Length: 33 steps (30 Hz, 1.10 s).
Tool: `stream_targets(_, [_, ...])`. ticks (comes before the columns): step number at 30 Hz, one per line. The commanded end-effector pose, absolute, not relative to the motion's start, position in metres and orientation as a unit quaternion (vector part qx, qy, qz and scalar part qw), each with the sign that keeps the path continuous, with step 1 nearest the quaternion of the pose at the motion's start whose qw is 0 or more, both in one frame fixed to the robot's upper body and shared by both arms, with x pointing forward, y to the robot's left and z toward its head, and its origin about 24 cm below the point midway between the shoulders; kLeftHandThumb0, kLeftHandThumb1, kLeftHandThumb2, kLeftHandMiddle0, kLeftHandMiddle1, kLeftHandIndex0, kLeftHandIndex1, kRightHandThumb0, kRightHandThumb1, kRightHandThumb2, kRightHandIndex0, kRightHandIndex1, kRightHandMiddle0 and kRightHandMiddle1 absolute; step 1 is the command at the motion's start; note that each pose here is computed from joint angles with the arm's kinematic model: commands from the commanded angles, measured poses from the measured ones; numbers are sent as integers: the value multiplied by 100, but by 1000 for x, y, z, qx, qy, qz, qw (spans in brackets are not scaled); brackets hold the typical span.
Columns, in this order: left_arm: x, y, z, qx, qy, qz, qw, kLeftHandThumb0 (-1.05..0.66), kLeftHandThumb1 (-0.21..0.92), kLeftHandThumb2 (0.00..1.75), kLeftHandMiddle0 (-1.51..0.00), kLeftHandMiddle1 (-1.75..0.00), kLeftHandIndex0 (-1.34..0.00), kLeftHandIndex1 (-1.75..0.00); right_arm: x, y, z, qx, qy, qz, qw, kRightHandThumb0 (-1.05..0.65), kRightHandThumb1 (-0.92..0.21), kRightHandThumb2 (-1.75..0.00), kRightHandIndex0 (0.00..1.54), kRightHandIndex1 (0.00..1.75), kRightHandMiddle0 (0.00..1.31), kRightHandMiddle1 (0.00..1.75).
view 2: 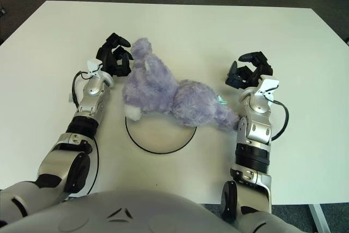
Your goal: Put the doll into the plate.
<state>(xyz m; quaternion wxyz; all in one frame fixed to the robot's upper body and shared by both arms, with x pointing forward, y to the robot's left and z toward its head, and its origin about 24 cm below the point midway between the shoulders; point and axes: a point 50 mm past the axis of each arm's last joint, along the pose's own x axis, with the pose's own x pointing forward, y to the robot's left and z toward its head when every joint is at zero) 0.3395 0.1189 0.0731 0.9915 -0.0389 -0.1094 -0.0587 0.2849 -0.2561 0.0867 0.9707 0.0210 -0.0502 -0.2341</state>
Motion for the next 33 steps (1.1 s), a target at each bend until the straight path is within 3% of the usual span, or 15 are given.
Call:
stream_targets(1, [342,119,74,-46,-114,-56,991,-1,19,147,-59,-175,-58,-175,288,-257,88,16,-77,-232,970,-1,2,-164,89,157,68,175])
stream_targets(3, [342,118,74,-49,-113,-56,991,-1,19,147,-59,-175,-58,-175,288,-257,86,13,-80,-229,970,-1,2,-165,89,159,68,175])
stream_targets(7, [342,118,72,-57,-110,-53,991,-1,7,161,-80,-175,-59,-171,288,-256,84,6,-83,-221,972,-1,3,-167,88,163,67,175])
stream_targets(11, [342,117,71,-61,-110,-48,991,-1,3,165,-85,-175,-58,-172,288,-254,82,6,-81,-219,972,-1,3,-168,88,165,66,175])
stream_targets(33, [338,113,62,-44,-96,-29,994,-1,7,163,-84,-175,-53,-175,292,-244,66,50,-32,-244,968,-1,6,-175,87,174,68,175])
